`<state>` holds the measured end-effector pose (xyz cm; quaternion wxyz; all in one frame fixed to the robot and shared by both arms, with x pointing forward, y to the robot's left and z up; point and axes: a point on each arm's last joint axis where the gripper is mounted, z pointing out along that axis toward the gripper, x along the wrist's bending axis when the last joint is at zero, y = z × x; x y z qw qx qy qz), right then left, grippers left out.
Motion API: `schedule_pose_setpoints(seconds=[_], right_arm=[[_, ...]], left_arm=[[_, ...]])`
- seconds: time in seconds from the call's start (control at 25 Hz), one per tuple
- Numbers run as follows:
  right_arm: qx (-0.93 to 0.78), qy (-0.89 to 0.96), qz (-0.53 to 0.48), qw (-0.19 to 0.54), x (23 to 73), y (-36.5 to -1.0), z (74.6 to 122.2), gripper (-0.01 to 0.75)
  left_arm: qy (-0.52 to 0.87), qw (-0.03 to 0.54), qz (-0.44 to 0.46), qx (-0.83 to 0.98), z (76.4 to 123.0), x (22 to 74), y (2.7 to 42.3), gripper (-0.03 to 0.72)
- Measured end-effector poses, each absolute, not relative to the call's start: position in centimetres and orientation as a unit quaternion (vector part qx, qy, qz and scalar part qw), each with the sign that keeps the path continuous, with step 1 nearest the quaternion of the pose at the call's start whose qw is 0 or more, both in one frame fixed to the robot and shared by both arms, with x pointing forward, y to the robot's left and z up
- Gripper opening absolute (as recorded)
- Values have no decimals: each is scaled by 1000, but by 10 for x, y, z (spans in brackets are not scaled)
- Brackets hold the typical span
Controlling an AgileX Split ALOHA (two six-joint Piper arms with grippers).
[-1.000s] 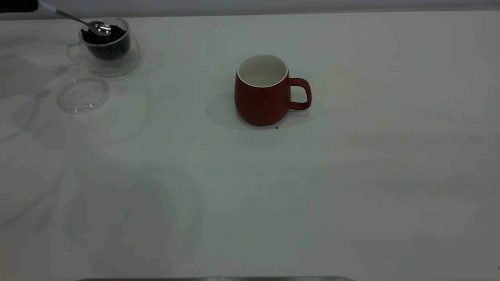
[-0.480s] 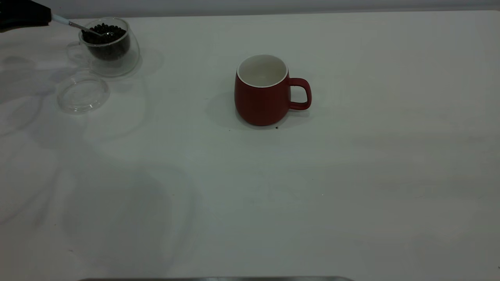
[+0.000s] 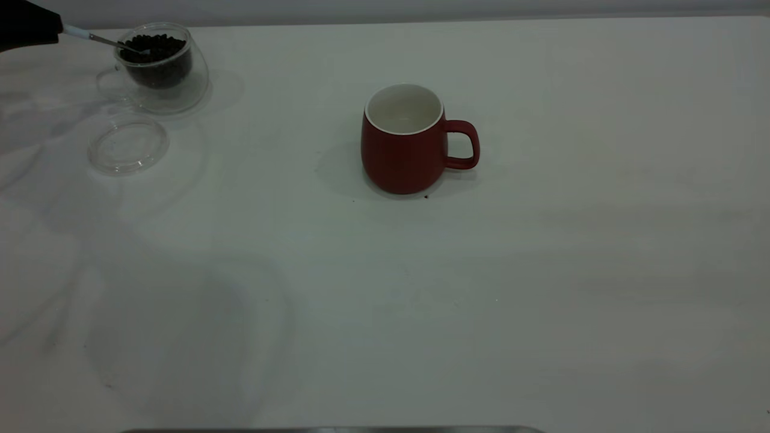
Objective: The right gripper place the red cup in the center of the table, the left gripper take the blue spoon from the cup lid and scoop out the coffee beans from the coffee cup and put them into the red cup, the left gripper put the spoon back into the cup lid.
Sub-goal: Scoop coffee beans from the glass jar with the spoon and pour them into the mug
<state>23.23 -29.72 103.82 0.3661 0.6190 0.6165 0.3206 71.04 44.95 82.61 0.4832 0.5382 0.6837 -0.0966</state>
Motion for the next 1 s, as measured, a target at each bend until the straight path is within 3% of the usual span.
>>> schedule_pose_setpoints(seconds=[1.0], right_arm=[[619, 617, 321, 366, 232, -297, 1038, 384]], left_arm=[[700, 494, -166, 487, 831, 703, 454, 127]])
